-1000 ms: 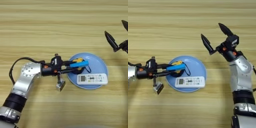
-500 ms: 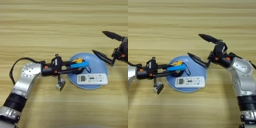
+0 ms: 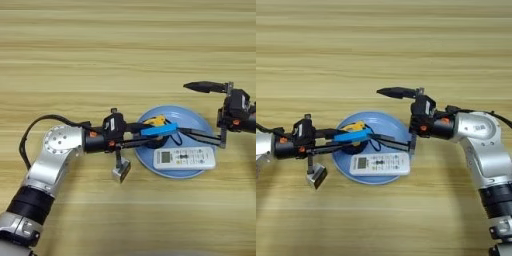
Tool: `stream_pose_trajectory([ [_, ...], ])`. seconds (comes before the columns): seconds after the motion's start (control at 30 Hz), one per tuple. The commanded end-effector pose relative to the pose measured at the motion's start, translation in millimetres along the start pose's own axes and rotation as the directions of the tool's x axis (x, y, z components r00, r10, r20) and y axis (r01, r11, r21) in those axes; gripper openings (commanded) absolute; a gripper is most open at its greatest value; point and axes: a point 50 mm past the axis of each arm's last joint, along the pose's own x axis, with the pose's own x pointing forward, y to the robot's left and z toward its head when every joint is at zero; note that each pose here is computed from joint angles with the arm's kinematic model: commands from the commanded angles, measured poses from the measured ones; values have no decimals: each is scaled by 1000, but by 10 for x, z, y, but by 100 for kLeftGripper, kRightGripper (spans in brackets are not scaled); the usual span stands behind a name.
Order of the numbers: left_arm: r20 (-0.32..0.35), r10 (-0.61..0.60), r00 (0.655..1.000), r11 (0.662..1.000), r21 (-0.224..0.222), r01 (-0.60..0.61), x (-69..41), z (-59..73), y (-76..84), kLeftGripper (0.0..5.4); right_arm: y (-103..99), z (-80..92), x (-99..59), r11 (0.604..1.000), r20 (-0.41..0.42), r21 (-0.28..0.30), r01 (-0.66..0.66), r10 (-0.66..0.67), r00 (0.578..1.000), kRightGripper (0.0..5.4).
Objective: Move the objects on the table
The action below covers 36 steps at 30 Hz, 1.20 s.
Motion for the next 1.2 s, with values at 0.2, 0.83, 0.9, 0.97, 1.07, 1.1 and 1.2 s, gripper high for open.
stream_pose_trajectory([
  [0.2,-14,-16,1000,1000,27,16,7,26,17,72,-27,23,132,994,-56,-36,-107,105,993,540],
  [0.83,-16,-16,1000,999,31,17,2,27,26,72,30,-119,213,988,-101,-22,-153,150,984,381],
  [0.9,-16,-16,1000,999,31,16,5,25,24,72,33,-120,214,988,-101,-22,-155,152,983,357],
  [0.97,-17,-15,1000,999,31,15,7,23,22,72,36,-122,215,987,-101,-21,-157,154,983,326],
  [1.07,-20,-13,1000,999,31,13,7,15,23,72,39,-127,218,987,-102,-20,-159,156,982,296],
  [1.1,-21,-13,1000,999,31,13,7,11,23,72,41,-128,219,987,-101,-20,-159,156,983,285],
  [1.2,-22,-13,1000,999,32,13,8,10,23,72,49,-132,220,987,-100,-19,-160,157,982,240],
])
